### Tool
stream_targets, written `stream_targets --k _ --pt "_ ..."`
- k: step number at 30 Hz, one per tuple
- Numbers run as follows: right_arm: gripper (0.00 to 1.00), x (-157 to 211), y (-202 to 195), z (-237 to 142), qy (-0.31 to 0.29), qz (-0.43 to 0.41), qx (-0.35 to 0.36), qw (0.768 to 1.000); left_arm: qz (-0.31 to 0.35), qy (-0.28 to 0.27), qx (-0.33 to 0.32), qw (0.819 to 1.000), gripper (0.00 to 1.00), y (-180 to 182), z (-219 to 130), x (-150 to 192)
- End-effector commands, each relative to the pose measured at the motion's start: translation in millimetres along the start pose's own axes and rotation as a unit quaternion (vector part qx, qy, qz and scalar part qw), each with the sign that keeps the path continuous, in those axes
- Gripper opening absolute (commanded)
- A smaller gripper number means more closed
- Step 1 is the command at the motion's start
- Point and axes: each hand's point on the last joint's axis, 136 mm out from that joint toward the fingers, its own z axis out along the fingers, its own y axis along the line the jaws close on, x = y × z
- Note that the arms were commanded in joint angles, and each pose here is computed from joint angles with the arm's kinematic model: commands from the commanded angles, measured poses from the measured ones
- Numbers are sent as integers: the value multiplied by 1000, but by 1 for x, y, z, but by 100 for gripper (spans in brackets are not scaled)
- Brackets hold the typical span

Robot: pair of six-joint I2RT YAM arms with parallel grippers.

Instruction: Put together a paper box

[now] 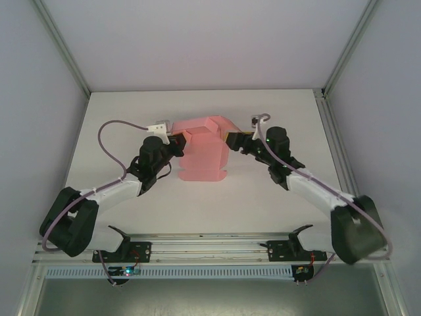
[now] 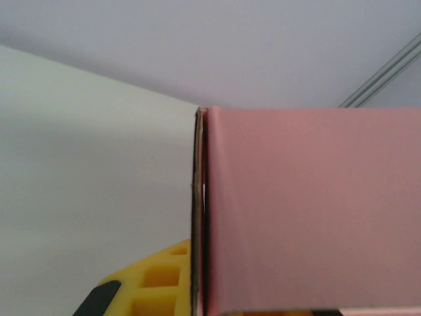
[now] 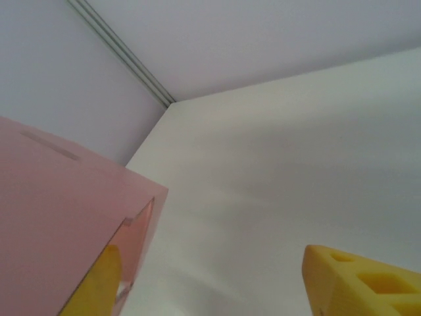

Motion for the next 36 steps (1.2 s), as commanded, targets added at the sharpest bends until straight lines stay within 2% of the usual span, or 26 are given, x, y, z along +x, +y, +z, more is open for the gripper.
stream_targets --k 1,4,9,13,16,19,21,24,30,36 --pt "78 8 6 -30 14 -44 3 999 9 6 8 1000 0 -2 -5 2" --pt "83 -2 13 -58 -10 -80 12 997 -1 20 23 1000 0 -3 -5 6" --pt "84 -39 -9 -101 -67 -120 120 983 2 41 64 997 0 -15 -4 10" --pt "83 -67 -14 -111 -57 -149 140 977 10 62 72 995 0 -18 -3 16" --pt "80 -72 -5 -98 -20 -180 101 978 11 68 82 994 0 -21 -4 18" --pt "72 -66 7 -77 18 -187 32 982 11 66 80 995 0 -20 -5 18" --pt "63 -55 20 -63 52 -179 -38 982 10 64 74 995 0 -18 -5 17" --pt "59 -36 40 -50 91 -183 -118 972 8 60 65 996 0 -15 -4 15" --pt "53 -11 57 -31 132 -202 -153 958 6 61 60 996 0 -15 0 14" --pt "53 9 70 -15 157 -205 -163 952 -5 63 50 997 0 -11 4 14"
